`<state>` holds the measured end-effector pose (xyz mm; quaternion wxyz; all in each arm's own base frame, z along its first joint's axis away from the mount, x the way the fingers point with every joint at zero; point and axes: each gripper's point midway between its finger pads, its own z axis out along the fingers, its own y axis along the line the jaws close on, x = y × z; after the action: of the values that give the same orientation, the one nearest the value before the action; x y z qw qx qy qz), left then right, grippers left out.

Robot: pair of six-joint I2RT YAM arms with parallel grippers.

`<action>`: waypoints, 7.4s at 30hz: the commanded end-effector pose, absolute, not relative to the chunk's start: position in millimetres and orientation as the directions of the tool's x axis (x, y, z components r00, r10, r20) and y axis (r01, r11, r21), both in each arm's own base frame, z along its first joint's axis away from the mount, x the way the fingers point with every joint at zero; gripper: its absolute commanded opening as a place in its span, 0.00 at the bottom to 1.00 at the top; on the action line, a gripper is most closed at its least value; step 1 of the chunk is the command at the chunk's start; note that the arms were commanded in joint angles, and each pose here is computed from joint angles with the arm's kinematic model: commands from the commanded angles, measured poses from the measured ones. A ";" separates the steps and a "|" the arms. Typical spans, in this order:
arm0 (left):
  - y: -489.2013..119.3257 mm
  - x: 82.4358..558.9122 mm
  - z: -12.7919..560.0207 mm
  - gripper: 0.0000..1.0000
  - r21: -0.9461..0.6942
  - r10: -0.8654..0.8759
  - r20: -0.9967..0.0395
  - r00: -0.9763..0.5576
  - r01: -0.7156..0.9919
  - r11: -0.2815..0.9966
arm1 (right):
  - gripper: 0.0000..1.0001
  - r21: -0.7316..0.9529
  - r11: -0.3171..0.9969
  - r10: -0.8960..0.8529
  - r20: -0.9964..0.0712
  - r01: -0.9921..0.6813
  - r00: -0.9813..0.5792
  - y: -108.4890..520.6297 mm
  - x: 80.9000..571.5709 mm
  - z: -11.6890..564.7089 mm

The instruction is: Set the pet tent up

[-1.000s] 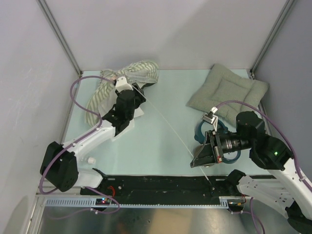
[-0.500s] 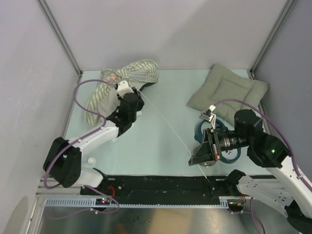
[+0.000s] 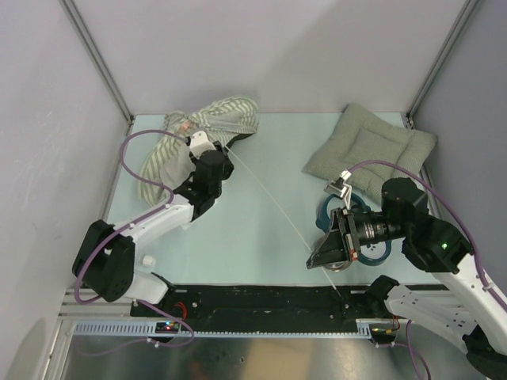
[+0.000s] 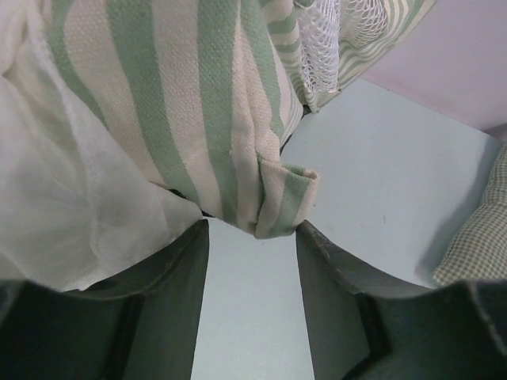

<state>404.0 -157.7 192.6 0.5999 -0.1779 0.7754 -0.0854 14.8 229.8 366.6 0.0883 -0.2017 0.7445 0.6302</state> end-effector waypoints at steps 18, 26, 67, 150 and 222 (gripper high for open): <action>-169.1 399.8 236.5 0.00 -0.396 -0.393 -0.907 -0.154 -0.009 0.918 | 0.00 0.822 0.064 -0.154 -0.552 -0.566 -0.819 226.5 16.5 381.9; -172.7 358.7 224.3 0.00 -0.334 -0.301 -0.934 -0.192 0.167 0.928 | 0.00 0.733 0.053 -0.045 -0.677 -0.678 -0.735 236.1 39.3 379.6; -155.7 290.3 202.0 0.00 -0.076 0.000 -0.979 -0.202 0.370 0.926 | 0.00 0.491 0.170 0.122 -0.871 -0.854 -0.477 308.9 78.8 311.0; -232.7 177.8 166.6 0.00 0.036 0.249 -0.952 -0.180 0.741 0.671 | 0.00 0.559 0.173 0.542 -0.741 -0.811 -0.396 393.5 287.2 402.1; -197.5 233.4 296.2 0.85 -0.411 -0.333 -0.911 -0.243 0.592 0.694 | 0.00 0.609 0.192 0.320 -0.781 -0.770 -0.537 432.5 277.8 375.0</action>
<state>241.7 -185.6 261.8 0.6053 0.0754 0.7292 -0.3102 293.8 437.8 322.2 0.4350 -0.1525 0.6675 0.5848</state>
